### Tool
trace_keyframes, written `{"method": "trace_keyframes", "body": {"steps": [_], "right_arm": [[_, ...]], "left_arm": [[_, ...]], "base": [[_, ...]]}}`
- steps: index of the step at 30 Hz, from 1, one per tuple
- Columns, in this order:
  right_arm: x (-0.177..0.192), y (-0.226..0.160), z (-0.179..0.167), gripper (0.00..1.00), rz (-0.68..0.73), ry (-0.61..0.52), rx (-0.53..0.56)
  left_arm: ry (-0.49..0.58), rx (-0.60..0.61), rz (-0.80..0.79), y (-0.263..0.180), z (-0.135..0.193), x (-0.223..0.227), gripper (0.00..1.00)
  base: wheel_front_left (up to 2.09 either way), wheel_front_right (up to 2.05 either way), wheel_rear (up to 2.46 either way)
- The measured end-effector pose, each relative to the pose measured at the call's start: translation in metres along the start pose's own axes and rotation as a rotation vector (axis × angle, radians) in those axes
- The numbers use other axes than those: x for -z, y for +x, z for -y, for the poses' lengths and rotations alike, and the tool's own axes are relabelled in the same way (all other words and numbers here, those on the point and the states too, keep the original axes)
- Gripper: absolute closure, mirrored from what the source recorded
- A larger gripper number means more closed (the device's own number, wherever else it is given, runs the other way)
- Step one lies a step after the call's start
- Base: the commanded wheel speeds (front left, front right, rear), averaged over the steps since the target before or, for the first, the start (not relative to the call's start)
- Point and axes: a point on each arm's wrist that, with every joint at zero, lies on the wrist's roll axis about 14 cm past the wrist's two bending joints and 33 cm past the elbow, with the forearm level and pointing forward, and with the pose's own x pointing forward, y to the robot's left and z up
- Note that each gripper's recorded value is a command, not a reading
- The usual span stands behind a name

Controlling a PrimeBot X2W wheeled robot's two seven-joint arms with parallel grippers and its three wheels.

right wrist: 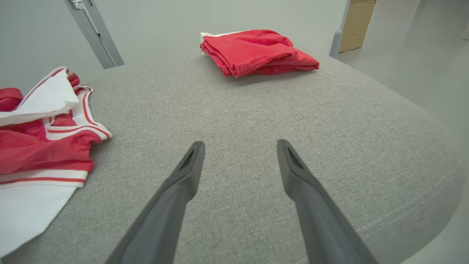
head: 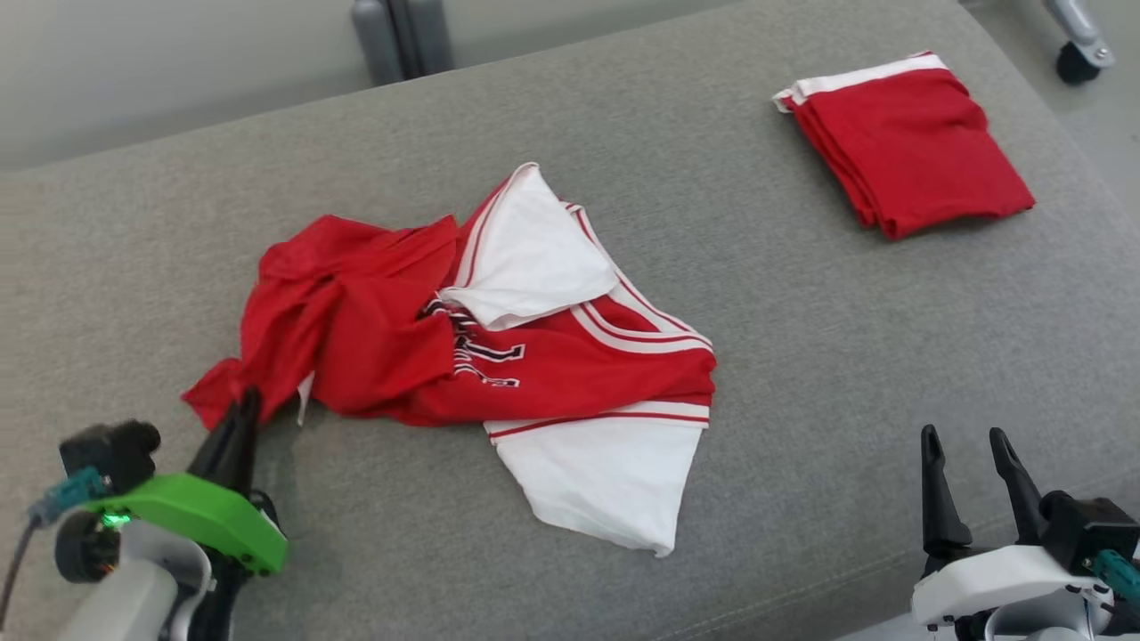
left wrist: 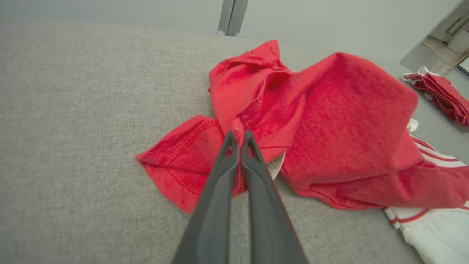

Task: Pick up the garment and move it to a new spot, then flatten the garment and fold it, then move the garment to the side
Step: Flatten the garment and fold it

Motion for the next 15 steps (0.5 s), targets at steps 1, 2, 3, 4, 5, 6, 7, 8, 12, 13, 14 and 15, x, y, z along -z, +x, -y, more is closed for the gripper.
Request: {"method": "trace_keyframes", "body": {"steps": [1, 2, 3, 4, 5, 6, 7, 8, 12, 13, 14, 15], "right_arm": [[0.001, 0.003, -0.006, 0.00, -0.003, -0.007, -0.019], [0.002, 0.007, -0.013, 0.00, -0.005, -0.013, -0.041], [0.002, 0.010, -0.018, 0.00, -0.005, -0.019, -0.059], [0.002, 0.014, -0.027, 0.00, -0.005, -0.026, -0.088], [0.002, 0.018, -0.036, 0.00, -0.003, -0.032, -0.113], [0.001, 0.020, -0.042, 0.00, -0.002, -0.036, -0.133], [0.001, 0.023, -0.050, 0.00, 0.000, -0.041, -0.159], [0.001, 0.026, -0.058, 0.00, 0.001, -0.044, -0.183], [0.000, 0.033, -0.083, 0.00, 0.009, -0.047, -0.254], [-0.001, 0.033, -0.087, 0.00, 0.011, -0.046, -0.266], [-0.001, 0.034, -0.092, 0.00, 0.013, -0.046, -0.280], [-0.001, 0.034, -0.096, 0.00, 0.013, -0.046, -0.293]], "left_arm": [[-0.027, -0.010, -0.005, -0.010, 0.000, 0.009, 0.75], [-0.046, -0.023, -0.012, -0.019, -0.001, 0.017, 0.66], [-0.057, -0.037, -0.020, -0.027, -0.003, 0.023, 0.62], [-0.079, -0.065, -0.029, -0.040, -0.008, 0.032, 0.56], [-0.103, -0.096, -0.025, -0.051, -0.013, 0.038, 0.20], [-0.123, -0.127, -0.025, -0.059, -0.017, 0.042, 0.00], [-0.135, -0.156, -0.025, -0.068, -0.022, 0.047, 0.00], [-0.140, -0.185, -0.027, -0.078, -0.027, 0.051, 0.00], [-0.173, -0.270, -0.011, -0.110, -0.040, 0.062, 0.00], [-0.172, -0.278, 0.002, -0.115, -0.041, 0.060, 0.00], [-0.163, -0.275, 0.020, -0.118, -0.041, 0.056, 0.00], [-0.159, -0.271, 0.044, -0.121, -0.040, 0.050, 0.00]], "base": [[0.00, 0.00, 0.00], [0.00, 0.00, 0.00], [0.00, 0.00, 0.00], [0.00, 0.00, 0.00], [0.00, 0.00, 0.00], [0.00, 0.00, 0.00], [0.00, 0.00, 0.00], [0.00, 0.00, 0.00], [0.00, 0.00, 0.00], [0.00, 0.00, 0.00], [0.00, 0.00, 0.00], [0.00, 0.00, 0.00]]}}
